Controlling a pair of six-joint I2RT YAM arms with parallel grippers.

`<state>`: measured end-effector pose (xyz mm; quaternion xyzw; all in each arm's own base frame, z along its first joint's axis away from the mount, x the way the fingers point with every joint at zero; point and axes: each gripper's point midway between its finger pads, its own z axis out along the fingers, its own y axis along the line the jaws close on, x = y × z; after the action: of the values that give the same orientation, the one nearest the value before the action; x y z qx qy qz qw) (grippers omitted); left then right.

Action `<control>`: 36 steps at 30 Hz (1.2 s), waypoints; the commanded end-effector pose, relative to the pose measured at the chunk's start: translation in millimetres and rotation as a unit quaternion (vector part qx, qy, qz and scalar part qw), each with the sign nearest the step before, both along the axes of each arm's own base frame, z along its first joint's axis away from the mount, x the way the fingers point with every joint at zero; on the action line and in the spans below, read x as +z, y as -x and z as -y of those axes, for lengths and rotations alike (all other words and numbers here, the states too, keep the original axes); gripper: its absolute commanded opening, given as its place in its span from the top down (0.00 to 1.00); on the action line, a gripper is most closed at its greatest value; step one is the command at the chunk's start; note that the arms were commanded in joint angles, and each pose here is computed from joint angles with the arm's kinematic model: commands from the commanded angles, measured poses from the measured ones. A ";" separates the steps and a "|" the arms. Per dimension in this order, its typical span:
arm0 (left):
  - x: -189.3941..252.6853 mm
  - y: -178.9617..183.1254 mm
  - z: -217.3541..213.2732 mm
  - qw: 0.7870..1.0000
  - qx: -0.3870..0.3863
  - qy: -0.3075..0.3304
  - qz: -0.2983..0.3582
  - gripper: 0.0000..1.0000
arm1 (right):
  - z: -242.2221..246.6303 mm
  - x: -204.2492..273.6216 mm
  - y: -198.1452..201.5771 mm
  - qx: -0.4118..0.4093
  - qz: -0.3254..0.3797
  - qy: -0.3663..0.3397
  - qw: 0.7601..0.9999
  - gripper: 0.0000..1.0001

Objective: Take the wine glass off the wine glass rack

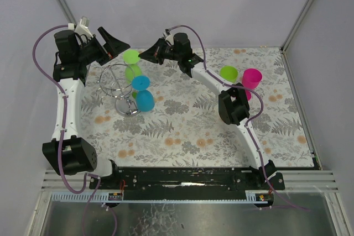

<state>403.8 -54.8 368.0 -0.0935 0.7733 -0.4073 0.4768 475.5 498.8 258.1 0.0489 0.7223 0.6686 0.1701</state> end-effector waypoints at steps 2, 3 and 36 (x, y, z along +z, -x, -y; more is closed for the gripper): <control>17.5 3.1 1.6 0.999 -0.009 0.000 0.038 0.00 | 18.5 71.9 -0.2 -0.022 0.069 -0.039 0.997 1.00; 16.2 3.2 1.9 0.999 -0.010 0.000 0.037 0.00 | 17.7 71.1 -0.6 -0.022 0.069 -0.039 0.997 1.00; 10.6 17.1 5.8 0.999 -0.017 -0.002 0.036 0.00 | 23.7 66.9 -4.6 -0.043 0.057 -0.026 0.997 1.00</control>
<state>392.2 -60.0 364.5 -0.0890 0.7712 -0.4172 0.4725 472.5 490.9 268.3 0.0602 0.7261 0.6612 0.1790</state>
